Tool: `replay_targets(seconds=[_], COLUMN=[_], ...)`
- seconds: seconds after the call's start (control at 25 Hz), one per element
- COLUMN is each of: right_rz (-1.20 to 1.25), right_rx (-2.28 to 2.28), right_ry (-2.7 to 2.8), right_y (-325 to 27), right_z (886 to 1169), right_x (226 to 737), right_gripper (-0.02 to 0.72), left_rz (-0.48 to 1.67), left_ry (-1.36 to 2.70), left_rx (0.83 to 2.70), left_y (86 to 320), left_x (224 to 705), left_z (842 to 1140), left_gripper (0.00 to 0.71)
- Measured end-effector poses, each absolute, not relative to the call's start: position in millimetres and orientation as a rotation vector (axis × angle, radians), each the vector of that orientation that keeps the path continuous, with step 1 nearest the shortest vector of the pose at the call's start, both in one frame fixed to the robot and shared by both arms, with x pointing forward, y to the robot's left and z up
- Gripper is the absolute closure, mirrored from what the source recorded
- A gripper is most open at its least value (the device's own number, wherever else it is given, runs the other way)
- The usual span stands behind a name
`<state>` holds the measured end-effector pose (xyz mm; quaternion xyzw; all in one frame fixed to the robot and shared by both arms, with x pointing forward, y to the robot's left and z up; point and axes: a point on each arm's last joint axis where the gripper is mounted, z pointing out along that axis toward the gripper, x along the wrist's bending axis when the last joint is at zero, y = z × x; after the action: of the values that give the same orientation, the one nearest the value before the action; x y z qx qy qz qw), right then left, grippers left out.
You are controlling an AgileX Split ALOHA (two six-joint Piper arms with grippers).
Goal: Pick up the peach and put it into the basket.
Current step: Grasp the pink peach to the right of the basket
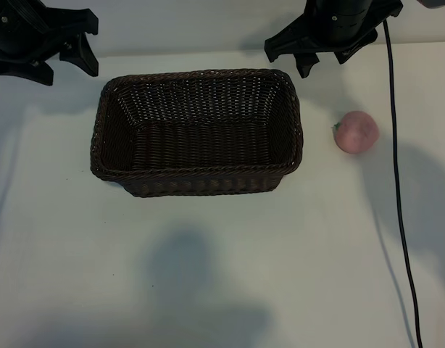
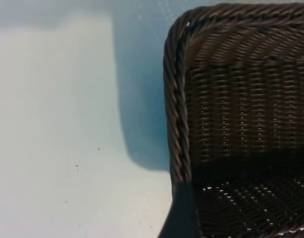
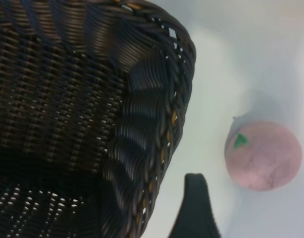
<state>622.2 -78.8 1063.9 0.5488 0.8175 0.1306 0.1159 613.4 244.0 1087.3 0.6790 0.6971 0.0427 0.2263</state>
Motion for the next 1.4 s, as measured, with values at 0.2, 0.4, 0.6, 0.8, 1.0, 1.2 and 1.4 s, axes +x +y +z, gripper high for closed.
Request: replay_targets(seconds=[0.2,0.4,0.6,0.8,1.0,1.2,1.4], right_rz=[0.420,0.466,0.472,0.471,0.416,0.301,0.298], right_rx=[1.725,1.854,1.864,1.856,1.864,1.903,1.903], right_ry=[2.323,2.271,2.270,2.275,2.304,2.350,2.349], right_y=[-102.9,-136.1,-140.9,-140.8,-142.1,-145.1,-145.8], right_z=[1073.3,1076.7,1076.7,1076.7,1064.3,1032.9,1019.4], right_x=[630.5,643.6,645.5,645.5,642.4,634.6,633.5], right_gripper=[0.170,0.170,0.170,0.170,0.170,0.170,0.170], left_rz=[0.108,0.114,0.118,0.119,0.119,0.119,0.119], left_ry=[1.920,1.917,1.915,1.915,1.915,1.915,1.914], left_rx=[1.866,1.861,1.857,1.857,1.857,1.857,1.856], left_y=[243.3,243.3,243.3,243.3,243.3,243.3,243.3], left_x=[613.4,613.9,614.4,614.4,614.4,614.4,614.5], left_z=[1087.7,1087.9,1088.1,1088.2,1088.2,1088.2,1088.2], left_gripper=[0.116,0.116,0.116,0.117,0.117,0.117,0.117])
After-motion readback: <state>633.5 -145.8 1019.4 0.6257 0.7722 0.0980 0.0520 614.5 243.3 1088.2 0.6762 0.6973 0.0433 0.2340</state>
